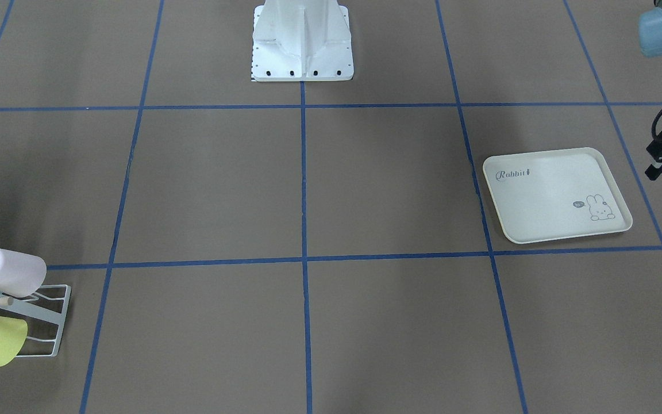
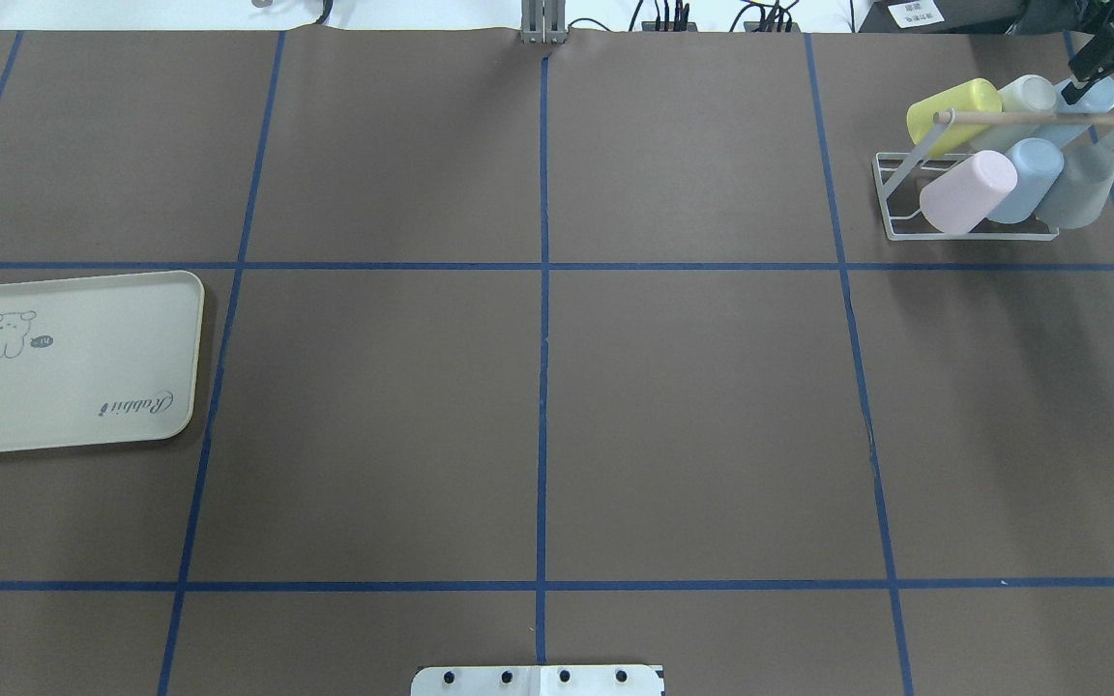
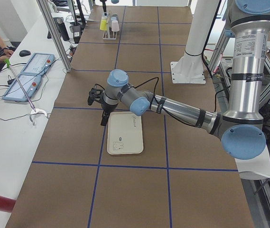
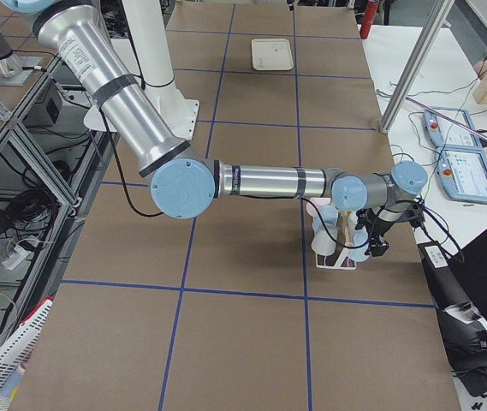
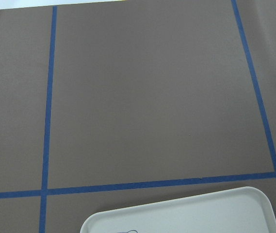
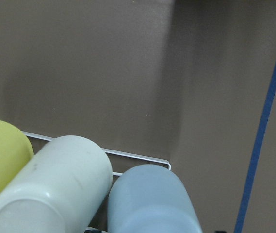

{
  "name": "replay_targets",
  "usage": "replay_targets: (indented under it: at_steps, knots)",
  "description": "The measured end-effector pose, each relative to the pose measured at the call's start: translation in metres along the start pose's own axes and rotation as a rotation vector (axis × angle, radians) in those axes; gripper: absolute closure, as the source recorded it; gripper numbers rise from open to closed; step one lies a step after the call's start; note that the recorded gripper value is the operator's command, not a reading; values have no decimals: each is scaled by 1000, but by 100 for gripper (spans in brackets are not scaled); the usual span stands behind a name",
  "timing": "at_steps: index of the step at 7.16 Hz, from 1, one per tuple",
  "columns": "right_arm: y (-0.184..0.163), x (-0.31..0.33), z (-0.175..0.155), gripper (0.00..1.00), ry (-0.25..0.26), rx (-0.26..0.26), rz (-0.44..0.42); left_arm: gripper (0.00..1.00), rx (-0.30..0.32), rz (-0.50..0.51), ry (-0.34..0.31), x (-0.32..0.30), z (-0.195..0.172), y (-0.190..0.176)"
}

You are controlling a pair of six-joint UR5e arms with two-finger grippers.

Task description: Transfer IKEA cup to right arm and place on rack

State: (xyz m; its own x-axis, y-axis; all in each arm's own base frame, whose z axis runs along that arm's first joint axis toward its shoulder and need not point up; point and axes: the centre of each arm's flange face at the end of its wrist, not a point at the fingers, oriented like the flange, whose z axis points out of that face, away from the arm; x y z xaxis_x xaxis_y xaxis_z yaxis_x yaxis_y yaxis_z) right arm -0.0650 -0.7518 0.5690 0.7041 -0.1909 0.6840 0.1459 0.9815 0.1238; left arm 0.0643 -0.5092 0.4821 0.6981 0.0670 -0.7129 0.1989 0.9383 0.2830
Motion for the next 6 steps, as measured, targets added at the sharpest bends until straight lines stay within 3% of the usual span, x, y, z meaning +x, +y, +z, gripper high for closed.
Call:
replay_targets:
  at_steps: [2,4,6]
  knots:
    - [-3,0,-21,1,-12,29,1,0,1,-3,4,1,-1,-1]
    - [9,-4,-79,1,-20,91,8,0,-23,33,13,-4,4,4]
    - [76,-2,-111,1,-16,135,22,0,-70,113,20,-22,19,9]
